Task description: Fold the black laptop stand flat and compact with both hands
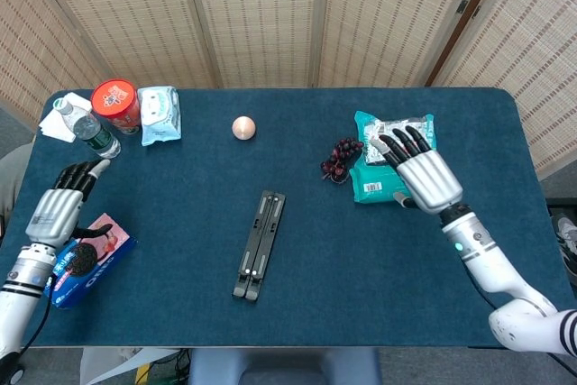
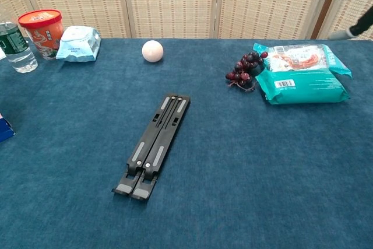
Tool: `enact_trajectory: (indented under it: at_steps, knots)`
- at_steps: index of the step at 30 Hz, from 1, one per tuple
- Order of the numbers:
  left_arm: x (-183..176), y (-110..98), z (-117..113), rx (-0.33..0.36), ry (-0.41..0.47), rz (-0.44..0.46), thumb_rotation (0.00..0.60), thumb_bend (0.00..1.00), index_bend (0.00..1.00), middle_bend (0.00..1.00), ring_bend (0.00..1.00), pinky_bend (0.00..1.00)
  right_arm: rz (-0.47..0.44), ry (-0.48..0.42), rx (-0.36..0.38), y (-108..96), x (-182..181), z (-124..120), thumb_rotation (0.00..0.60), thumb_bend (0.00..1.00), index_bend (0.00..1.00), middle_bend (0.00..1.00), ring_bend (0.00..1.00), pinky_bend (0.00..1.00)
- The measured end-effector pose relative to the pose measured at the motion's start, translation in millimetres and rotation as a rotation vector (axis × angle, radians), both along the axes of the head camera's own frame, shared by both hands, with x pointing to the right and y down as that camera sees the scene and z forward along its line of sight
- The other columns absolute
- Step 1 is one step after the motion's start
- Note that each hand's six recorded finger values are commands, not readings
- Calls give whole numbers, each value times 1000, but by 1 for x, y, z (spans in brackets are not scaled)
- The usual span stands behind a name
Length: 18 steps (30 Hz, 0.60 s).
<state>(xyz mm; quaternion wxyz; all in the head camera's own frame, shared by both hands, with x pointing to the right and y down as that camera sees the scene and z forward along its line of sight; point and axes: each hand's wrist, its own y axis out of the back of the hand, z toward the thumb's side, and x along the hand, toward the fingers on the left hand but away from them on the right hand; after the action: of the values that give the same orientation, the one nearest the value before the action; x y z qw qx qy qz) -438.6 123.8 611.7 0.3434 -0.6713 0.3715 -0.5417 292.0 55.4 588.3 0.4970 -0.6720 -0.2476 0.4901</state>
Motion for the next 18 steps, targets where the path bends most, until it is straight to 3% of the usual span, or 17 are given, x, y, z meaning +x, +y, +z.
enact_trajectory:
  at_steps: [8,18]
  knots:
    - [-19,16,-24,66,-85,-23,600,125,2,71,0,0,137,63,43,34,68,-21,600,134,0,121,0,0]
    - [-43,57,-56,105,-208,-56,600,126,2,72,0,0,308,97,58,100,135,-44,600,135,0,121,0,0]
